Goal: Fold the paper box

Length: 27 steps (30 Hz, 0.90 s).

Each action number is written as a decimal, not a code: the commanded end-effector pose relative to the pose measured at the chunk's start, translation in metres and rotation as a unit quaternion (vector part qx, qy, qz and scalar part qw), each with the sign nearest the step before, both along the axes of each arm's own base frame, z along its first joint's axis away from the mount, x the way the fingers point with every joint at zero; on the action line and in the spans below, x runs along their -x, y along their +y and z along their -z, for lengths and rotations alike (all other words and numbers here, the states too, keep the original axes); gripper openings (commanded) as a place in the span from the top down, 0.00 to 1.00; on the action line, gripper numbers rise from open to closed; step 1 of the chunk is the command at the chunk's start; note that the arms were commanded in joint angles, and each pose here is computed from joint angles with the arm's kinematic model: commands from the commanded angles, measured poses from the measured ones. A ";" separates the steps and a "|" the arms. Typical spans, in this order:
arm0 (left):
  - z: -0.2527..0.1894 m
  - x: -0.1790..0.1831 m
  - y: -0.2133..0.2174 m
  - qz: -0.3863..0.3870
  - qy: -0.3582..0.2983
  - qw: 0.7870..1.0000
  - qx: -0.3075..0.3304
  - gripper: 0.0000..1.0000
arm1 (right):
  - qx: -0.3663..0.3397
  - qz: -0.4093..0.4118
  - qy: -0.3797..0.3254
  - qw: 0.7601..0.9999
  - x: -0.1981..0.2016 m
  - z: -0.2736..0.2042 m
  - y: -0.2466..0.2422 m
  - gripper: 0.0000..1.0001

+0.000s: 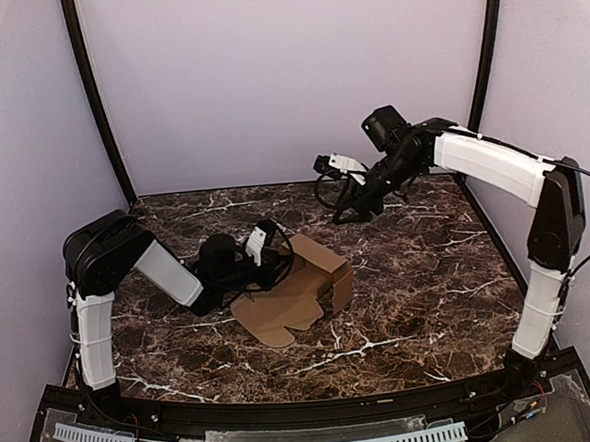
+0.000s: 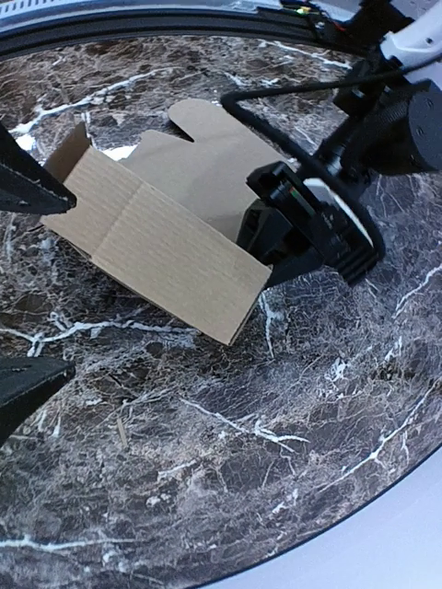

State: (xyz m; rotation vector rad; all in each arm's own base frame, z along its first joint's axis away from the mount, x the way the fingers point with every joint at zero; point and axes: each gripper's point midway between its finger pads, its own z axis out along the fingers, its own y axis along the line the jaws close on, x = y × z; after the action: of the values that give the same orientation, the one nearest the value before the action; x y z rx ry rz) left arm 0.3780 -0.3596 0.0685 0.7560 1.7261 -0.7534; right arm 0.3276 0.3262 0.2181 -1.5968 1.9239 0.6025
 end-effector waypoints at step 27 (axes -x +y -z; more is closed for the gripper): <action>-0.010 -0.004 -0.045 0.021 -0.049 0.997 -0.063 0.81 | -0.059 0.068 0.359 0.929 -0.015 0.119 0.023 0.58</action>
State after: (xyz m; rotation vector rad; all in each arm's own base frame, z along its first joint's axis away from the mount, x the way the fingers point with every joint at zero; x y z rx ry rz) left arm 0.3733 -0.3980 0.0743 0.9057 1.7031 -0.6604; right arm 0.3470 0.3536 0.1066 -1.2291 2.3674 1.4012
